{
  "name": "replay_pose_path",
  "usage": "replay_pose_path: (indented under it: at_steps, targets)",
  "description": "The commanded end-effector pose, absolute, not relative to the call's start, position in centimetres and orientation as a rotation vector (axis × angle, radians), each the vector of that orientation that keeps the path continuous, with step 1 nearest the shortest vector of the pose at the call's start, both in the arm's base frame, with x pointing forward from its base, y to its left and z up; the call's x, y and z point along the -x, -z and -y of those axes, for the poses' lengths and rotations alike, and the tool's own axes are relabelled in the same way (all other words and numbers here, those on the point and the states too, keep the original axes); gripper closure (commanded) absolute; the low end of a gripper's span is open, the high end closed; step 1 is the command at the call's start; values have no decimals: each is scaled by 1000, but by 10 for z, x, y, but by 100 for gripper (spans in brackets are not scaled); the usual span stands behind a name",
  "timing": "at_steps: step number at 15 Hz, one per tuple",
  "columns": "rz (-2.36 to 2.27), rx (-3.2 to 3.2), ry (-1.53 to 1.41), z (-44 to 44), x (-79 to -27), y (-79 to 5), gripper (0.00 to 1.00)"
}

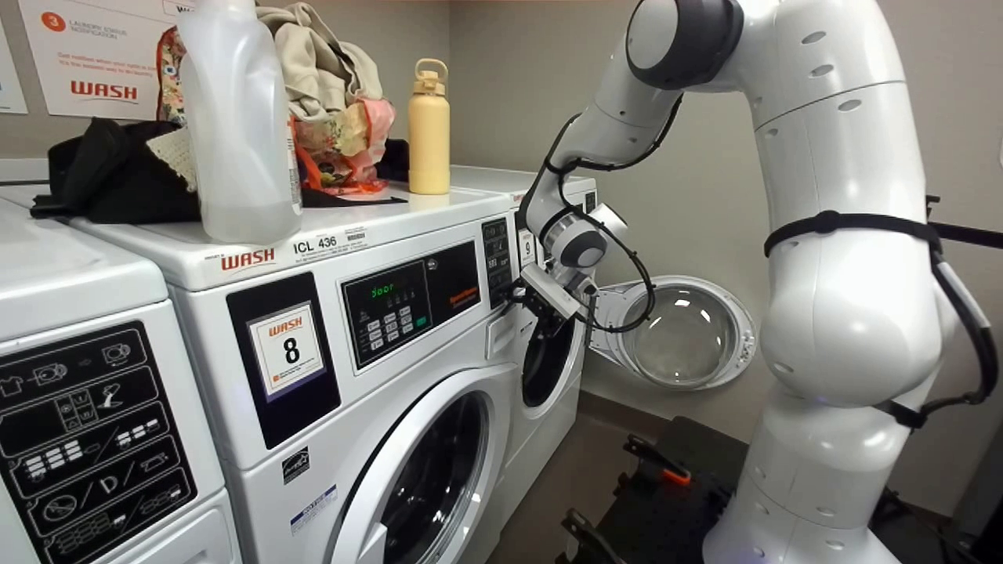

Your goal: Open the compartment in the washing machine.

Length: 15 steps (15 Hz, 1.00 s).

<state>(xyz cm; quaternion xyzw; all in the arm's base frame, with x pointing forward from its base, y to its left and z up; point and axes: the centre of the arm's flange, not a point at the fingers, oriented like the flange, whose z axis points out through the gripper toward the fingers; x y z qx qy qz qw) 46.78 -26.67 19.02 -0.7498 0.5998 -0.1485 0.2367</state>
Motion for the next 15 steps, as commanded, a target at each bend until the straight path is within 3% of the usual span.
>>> replay_pose_path:
  at_steps: [1,15]
  targets:
    - [-1619,2041,433,266,-476,-188,0]
    - [-1631,2055,371,257,-480,-167,0]
